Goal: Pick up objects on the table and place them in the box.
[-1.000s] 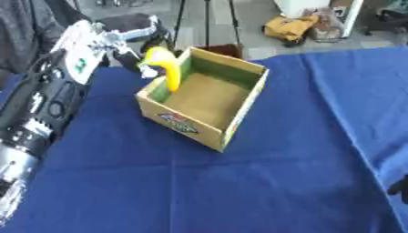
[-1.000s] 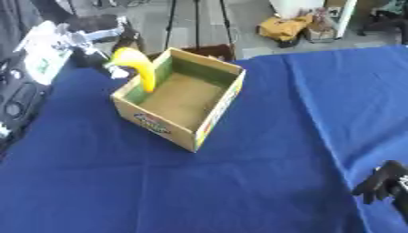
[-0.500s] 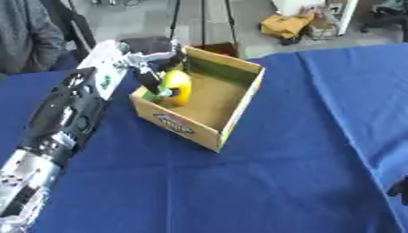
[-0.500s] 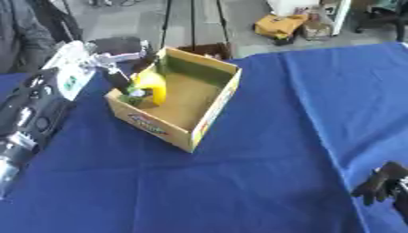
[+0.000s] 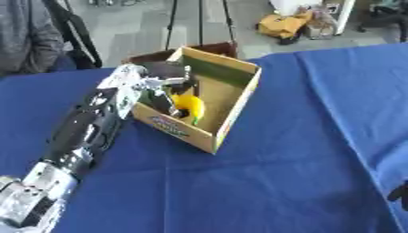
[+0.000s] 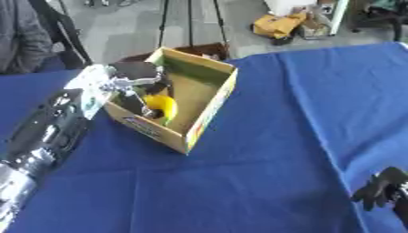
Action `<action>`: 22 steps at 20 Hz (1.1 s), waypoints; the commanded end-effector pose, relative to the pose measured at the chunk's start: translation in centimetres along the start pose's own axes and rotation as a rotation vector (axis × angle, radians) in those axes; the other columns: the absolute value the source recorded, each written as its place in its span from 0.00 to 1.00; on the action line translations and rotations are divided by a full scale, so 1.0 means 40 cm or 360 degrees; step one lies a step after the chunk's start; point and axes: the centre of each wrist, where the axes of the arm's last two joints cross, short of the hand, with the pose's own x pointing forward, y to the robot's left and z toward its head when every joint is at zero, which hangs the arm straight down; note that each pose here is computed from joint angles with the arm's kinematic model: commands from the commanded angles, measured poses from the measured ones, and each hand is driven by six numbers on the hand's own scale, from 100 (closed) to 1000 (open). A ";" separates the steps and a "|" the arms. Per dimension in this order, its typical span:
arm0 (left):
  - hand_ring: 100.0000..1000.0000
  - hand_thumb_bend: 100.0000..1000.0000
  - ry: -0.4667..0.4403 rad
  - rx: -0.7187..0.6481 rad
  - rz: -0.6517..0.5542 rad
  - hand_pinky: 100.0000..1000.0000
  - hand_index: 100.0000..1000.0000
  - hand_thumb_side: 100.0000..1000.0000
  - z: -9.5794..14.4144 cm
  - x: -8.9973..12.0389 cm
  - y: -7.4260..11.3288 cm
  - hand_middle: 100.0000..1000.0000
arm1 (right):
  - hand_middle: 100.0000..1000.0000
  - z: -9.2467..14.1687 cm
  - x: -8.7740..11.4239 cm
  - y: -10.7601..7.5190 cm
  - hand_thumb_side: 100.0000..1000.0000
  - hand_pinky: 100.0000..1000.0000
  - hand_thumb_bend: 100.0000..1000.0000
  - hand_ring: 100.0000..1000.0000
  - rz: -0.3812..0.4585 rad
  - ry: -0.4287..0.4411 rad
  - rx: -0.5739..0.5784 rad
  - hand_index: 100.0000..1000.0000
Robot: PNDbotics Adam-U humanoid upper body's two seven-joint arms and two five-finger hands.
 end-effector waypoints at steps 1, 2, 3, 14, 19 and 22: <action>0.36 0.50 0.0001 0.0048 -0.0035 0.50 0.57 0.54 0.007 -0.008 0.024 0.32 | 0.19 -0.010 0.018 -0.010 0.77 0.47 0.00 0.29 0.0043 -0.0028 0.0011 0.40; 0.37 0.53 -0.0006 0.0063 -0.0032 0.50 0.57 0.61 0.008 -0.008 0.023 0.34 | 0.19 -0.010 0.018 -0.010 0.77 0.47 0.00 0.29 0.0043 -0.0028 0.0011 0.40; 0.38 0.54 -0.0007 0.0087 -0.0026 0.51 0.59 0.66 0.008 -0.008 0.023 0.36 | 0.19 -0.010 0.018 -0.010 0.77 0.47 0.00 0.29 0.0042 -0.0028 0.0011 0.40; 0.52 0.45 -0.0006 0.0428 0.0081 0.60 0.67 0.82 0.038 -0.014 0.046 0.51 | 0.19 -0.002 0.014 -0.013 0.77 0.47 0.00 0.29 0.0038 -0.0020 -0.0011 0.40; 0.53 0.36 -0.0007 0.0807 0.0273 0.61 0.67 0.70 0.103 -0.019 0.096 0.52 | 0.19 0.007 0.010 -0.016 0.77 0.47 0.00 0.29 0.0031 -0.0004 -0.0029 0.40; 0.53 0.40 -0.0054 0.1001 0.0397 0.62 0.66 0.54 0.164 -0.004 0.134 0.51 | 0.19 0.013 0.010 -0.020 0.76 0.47 0.00 0.29 0.0032 0.0000 -0.0045 0.40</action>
